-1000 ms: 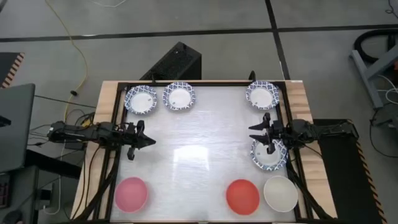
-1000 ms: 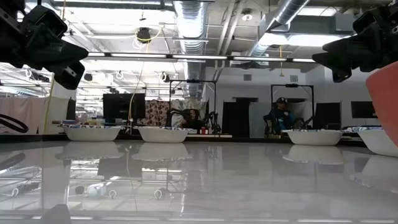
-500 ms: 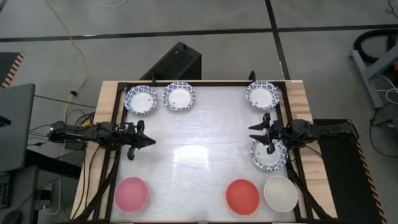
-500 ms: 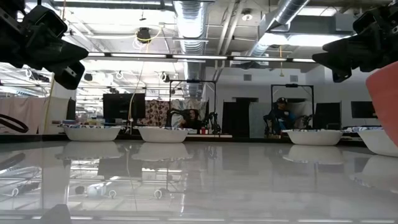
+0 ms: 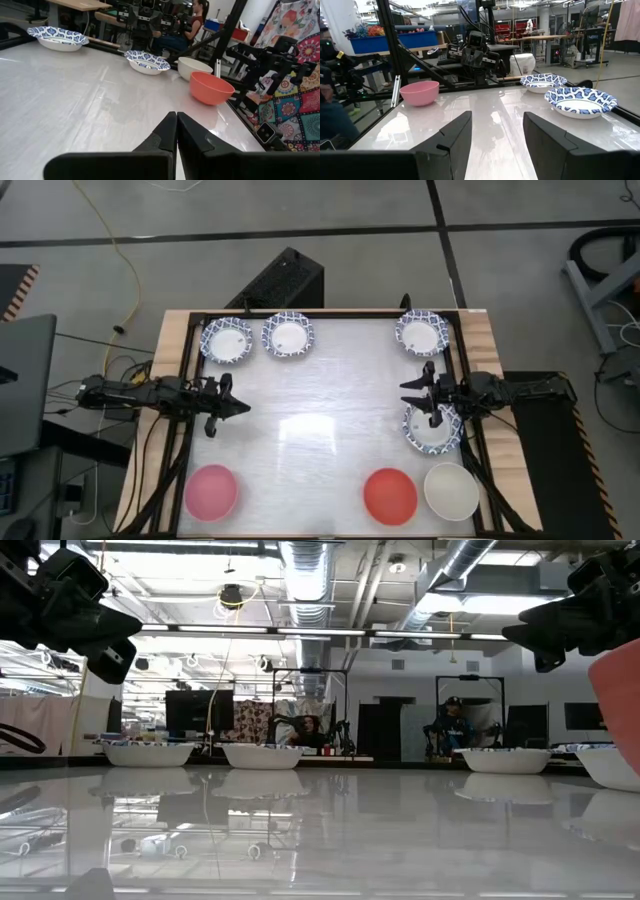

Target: Nest bowls inside each other

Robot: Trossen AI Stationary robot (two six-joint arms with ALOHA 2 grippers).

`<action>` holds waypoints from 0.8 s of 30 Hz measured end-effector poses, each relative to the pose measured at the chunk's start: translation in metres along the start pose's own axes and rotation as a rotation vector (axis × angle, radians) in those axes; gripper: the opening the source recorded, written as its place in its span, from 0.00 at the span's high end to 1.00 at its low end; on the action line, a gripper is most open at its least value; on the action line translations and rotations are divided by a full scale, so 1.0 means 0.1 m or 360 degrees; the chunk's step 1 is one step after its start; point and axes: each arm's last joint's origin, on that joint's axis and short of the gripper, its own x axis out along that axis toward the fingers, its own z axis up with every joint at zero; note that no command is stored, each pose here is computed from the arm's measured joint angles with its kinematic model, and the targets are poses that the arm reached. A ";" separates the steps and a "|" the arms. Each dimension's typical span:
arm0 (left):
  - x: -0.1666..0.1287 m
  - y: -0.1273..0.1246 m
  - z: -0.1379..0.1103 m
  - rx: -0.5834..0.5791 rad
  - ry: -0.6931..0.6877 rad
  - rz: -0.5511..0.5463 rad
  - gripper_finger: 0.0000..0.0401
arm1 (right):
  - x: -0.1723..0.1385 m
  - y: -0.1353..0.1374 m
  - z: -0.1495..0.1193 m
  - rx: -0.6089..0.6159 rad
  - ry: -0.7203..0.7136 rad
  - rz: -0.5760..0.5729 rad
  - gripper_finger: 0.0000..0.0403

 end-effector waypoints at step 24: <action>0.00 0.01 0.01 -0.0348 -0.0046 0.0068 1.00 | 0.00 0.00 0.00 0.0000 0.0001 0.0000 0.51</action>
